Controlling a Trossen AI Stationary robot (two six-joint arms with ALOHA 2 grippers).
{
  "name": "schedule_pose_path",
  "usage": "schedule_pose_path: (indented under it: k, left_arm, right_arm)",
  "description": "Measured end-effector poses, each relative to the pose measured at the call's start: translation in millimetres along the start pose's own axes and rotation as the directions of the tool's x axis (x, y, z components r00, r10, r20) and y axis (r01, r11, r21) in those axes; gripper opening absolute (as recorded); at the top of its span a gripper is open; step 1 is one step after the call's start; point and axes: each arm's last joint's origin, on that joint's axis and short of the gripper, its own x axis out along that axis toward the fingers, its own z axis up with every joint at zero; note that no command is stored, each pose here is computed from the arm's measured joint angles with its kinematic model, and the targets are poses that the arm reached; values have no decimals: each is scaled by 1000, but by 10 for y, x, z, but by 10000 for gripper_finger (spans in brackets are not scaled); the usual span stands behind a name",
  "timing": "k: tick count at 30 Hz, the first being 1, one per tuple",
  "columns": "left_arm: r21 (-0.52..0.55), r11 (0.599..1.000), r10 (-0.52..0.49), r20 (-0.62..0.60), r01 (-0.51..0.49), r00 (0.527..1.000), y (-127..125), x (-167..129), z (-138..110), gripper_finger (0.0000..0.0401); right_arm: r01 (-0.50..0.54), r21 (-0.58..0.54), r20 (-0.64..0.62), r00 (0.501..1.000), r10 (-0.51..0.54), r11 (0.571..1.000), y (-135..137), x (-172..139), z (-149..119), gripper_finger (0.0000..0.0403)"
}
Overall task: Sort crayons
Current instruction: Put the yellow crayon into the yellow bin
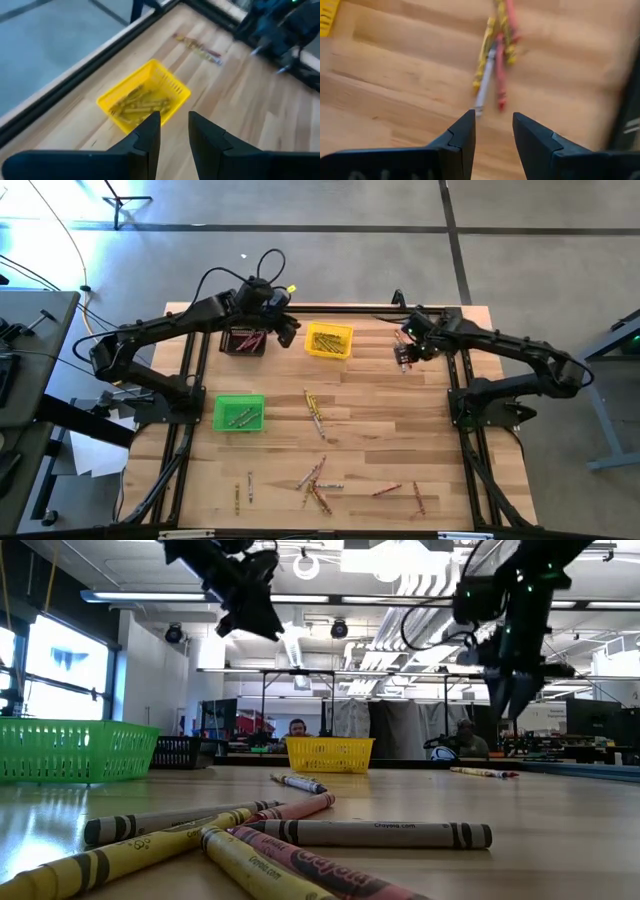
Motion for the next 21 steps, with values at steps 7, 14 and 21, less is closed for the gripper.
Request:
schedule_pose_path:
  k: [7,14,21]
  left_arm:
    - [16,1000,-20,-4,20,1000,-80,-14,6,85]
    - [8,1000,-6,-19,6,1000,-47,-32,-5,85]
    - [14,1000,-10,-3,10,1000,-55,-112,6,85]
  right_arm:
    - [-332,12,17,943,332,943,353,114,-152,117]
    - [-348,-96,31,935,352,933,813,2,-339,117]
    - [-7,-190,2,1000,8,982,954,-23,-284,117]
